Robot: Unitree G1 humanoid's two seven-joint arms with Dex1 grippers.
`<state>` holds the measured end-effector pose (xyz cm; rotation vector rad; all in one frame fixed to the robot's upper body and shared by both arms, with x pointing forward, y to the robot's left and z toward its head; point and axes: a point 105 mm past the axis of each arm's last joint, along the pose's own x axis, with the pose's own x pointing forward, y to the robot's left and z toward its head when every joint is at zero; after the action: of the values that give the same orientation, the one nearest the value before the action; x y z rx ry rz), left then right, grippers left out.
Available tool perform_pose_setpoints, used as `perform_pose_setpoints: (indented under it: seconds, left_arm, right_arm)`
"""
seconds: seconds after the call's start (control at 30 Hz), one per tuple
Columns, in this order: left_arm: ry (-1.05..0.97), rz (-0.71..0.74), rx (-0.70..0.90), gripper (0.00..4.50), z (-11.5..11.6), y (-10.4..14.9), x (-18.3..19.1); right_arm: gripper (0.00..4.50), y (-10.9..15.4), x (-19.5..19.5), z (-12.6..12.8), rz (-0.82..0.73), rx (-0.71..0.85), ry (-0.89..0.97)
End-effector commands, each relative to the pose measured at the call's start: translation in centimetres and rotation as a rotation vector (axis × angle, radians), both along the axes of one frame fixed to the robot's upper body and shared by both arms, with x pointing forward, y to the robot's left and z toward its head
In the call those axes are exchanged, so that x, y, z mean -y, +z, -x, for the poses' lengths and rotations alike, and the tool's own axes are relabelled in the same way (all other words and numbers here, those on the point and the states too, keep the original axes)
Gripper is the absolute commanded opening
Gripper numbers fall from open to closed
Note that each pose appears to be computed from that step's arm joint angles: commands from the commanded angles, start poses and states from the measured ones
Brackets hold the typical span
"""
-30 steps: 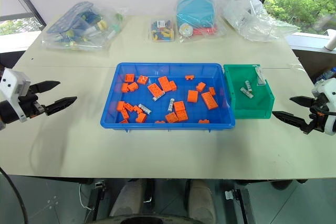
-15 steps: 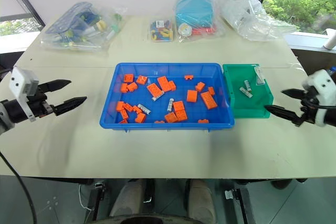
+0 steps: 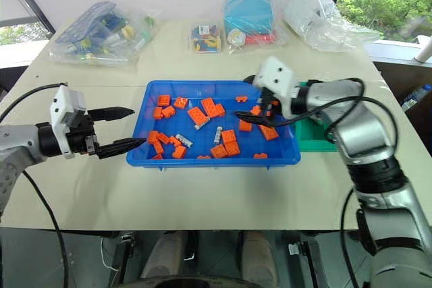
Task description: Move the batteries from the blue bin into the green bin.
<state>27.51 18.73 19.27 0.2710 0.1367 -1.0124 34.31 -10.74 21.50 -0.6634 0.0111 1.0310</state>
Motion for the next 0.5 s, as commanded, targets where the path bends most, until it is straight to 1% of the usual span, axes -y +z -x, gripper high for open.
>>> perform_pose_setpoints:
  seconds: [0.03, 0.13, 0.3, 0.43, 0.5]
  left_arm:
    - [-0.050, 0.009, 0.031, 4.50, -0.2, 0.5, 1.5]
    - [-0.059, 0.021, 0.021, 4.50, -0.4, 0.4, 2.0]
    - [-0.056, 0.027, 0.014, 4.50, -0.6, -0.2, 2.4]
    - [-0.055, 0.033, 0.010, 4.50, -0.5, -0.3, 2.5]
    - [-0.056, 0.031, 0.007, 4.50, -0.4, -0.4, 2.5]
  right_arm:
    - [4.48, -1.3, -3.6, -1.4, 0.212, 0.202, 0.090]
    - [4.48, -2.7, -5.2, -2.3, 0.270, 0.249, 0.134]
    - [4.48, -4.9, -7.5, -2.8, 0.327, 0.302, 0.213]
    - [4.48, -5.9, -8.7, -3.2, 0.357, 0.343, 0.249]
    - [4.48, -6.0, -9.3, -3.4, 0.342, 0.336, 0.258]
